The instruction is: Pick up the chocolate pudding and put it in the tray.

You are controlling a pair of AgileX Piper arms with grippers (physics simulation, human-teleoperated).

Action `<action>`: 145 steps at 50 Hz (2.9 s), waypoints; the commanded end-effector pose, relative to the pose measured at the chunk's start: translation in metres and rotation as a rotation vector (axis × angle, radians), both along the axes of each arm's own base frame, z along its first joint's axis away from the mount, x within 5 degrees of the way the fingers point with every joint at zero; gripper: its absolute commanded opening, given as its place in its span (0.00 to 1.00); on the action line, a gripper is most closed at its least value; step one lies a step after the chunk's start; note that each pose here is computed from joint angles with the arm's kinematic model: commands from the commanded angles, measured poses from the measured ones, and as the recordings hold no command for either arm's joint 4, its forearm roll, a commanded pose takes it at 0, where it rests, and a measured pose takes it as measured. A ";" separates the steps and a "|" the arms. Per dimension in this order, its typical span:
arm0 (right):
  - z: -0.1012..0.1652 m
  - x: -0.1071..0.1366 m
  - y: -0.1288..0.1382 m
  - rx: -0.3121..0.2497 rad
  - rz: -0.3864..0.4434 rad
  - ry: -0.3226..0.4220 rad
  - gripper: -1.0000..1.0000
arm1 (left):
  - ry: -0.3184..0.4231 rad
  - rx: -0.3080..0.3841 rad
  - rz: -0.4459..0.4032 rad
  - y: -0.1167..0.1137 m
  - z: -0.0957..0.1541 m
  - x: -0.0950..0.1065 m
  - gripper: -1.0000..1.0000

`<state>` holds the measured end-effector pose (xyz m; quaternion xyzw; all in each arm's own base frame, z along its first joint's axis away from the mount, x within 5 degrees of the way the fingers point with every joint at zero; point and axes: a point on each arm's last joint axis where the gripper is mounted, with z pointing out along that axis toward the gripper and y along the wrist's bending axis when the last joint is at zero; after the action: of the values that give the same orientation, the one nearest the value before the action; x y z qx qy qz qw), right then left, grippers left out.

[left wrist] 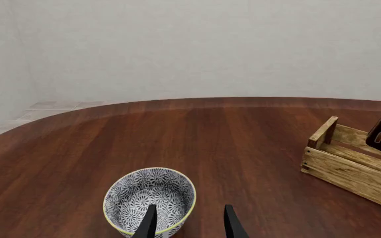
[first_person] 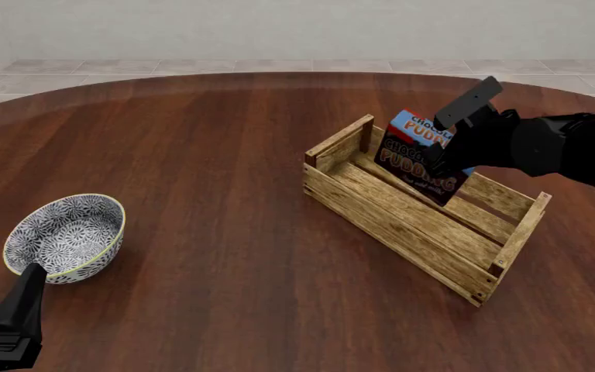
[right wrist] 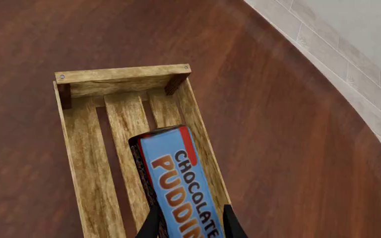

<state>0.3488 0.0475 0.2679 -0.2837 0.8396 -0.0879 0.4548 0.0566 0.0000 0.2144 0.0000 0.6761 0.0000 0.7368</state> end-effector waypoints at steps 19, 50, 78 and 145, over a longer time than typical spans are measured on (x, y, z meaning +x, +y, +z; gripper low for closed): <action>-0.024 0.007 0.004 0.039 -0.021 0.031 0.00 | 0.000 0.000 0.000 0.000 0.000 0.000 1.00; -0.044 0.011 0.013 0.043 -0.007 0.059 0.00 | 0.000 0.000 0.000 0.000 0.000 0.000 1.00; -0.061 0.016 0.015 0.037 -0.001 0.073 0.00 | 0.000 0.000 0.000 0.000 0.000 0.000 1.00; -0.080 0.024 0.025 0.039 0.015 0.108 0.00 | 0.000 0.000 0.000 0.000 0.000 0.000 1.00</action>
<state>0.3780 0.0700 0.2038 -0.3124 0.8398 -0.0767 0.4374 0.0566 0.0000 0.2144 0.0000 0.6761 0.0000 0.7368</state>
